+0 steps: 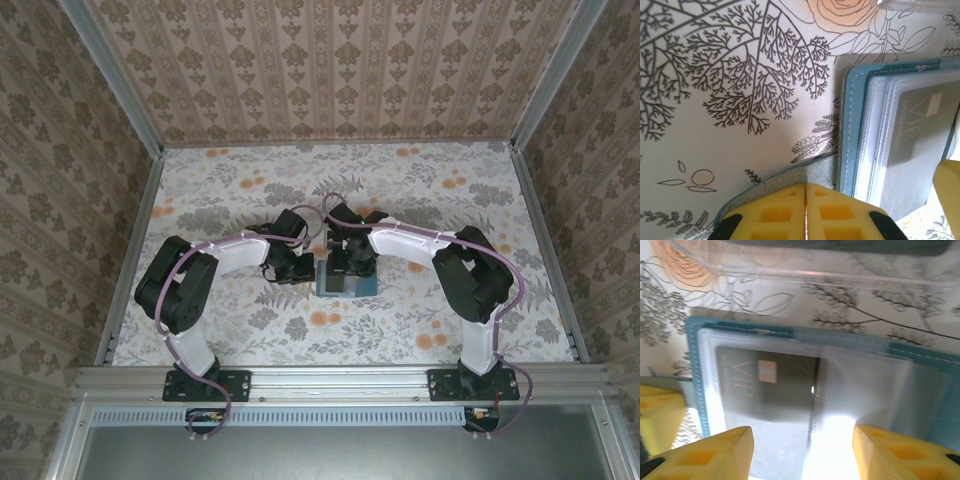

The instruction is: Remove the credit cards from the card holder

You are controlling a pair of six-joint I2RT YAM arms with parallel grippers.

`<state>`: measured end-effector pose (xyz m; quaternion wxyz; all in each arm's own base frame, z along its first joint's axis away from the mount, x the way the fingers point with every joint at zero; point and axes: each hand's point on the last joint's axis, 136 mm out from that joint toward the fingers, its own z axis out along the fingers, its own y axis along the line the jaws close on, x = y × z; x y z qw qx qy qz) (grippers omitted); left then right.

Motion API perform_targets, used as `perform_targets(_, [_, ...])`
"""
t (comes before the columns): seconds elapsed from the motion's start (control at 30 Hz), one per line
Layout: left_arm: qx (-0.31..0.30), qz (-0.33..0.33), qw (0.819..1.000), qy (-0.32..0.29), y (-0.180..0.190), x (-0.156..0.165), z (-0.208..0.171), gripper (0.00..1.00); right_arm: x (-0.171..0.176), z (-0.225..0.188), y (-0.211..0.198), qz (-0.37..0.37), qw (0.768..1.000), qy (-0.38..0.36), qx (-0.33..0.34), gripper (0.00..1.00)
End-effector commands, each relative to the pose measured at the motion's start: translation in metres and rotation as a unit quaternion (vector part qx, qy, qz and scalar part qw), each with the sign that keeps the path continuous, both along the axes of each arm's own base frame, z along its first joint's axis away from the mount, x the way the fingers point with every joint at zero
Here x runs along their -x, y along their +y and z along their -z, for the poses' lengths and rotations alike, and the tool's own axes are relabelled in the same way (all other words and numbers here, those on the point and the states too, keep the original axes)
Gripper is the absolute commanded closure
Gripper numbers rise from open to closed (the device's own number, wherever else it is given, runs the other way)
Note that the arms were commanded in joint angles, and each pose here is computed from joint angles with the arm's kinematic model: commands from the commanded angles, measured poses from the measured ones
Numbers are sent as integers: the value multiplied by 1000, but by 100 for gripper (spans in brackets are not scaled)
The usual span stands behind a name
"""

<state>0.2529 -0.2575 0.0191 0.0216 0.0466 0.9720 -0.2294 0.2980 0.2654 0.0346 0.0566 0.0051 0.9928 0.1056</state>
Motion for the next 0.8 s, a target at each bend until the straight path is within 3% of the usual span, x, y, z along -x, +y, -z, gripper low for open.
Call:
perform_targets(0.0, [-17,2,1000,18,9,11,9,90,4,-19,-25,-7,998,-20,64,42])
perform_targets(0.27, [-17,3,1000,16,8,8,6,90,7,-30,-36,-9,996,-31,77,45])
perform_targets(0.53, [-13,6,1000,5,1,2,-8,90,8,-29,-34,-13,997,-32,65,72])
perform_targets(0.77, [-4,14,1000,-10,-13,-3,-26,90,8,-22,-49,-16,994,-34,100,76])
